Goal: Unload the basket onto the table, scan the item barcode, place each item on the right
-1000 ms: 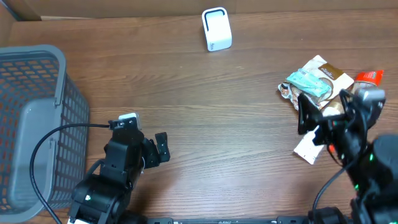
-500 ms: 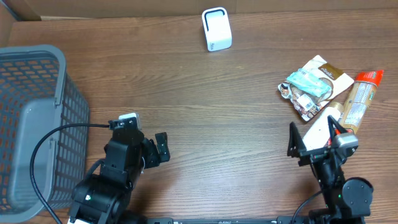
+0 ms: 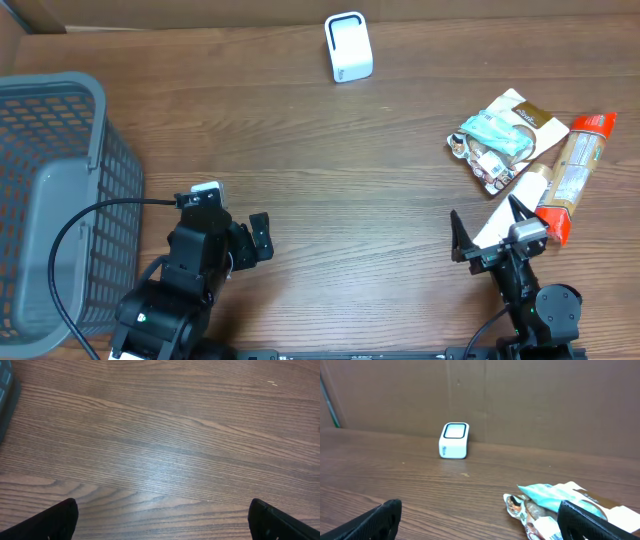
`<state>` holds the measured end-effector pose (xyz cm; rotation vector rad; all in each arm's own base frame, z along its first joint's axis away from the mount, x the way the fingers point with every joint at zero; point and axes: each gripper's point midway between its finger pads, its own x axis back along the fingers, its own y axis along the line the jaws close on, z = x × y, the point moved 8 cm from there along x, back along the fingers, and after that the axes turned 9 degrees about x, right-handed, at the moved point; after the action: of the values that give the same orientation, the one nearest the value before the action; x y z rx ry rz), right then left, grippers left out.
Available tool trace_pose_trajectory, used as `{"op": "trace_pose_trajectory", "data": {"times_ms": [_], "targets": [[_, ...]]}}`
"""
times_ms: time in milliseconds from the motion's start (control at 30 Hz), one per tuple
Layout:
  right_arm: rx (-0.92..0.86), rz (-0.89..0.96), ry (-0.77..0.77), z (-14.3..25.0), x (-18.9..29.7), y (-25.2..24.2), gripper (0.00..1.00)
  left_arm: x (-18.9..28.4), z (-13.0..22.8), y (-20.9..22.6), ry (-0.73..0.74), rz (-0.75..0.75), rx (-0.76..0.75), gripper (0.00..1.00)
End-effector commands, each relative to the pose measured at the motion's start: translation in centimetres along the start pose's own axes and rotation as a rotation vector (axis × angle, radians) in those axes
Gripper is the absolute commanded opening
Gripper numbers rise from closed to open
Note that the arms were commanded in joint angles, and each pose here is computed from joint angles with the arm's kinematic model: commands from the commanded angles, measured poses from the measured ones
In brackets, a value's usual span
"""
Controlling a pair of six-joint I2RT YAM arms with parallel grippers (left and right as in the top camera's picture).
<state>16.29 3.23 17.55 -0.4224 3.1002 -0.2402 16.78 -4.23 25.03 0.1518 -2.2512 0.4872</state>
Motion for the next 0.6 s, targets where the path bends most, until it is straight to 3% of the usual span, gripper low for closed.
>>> {"op": "trace_pose_trajectory", "data": {"times_ms": [0,567], "targets": [[0.012,0.021,-0.001,0.24,0.01,-0.17,1.0,0.03,-0.14,0.05,-0.012,-0.007,0.018,1.0],[0.012,0.013,-0.003,0.21,0.01,-0.09,1.0,0.03,-0.14,0.05,-0.012,-0.007,0.018,1.0]]}}
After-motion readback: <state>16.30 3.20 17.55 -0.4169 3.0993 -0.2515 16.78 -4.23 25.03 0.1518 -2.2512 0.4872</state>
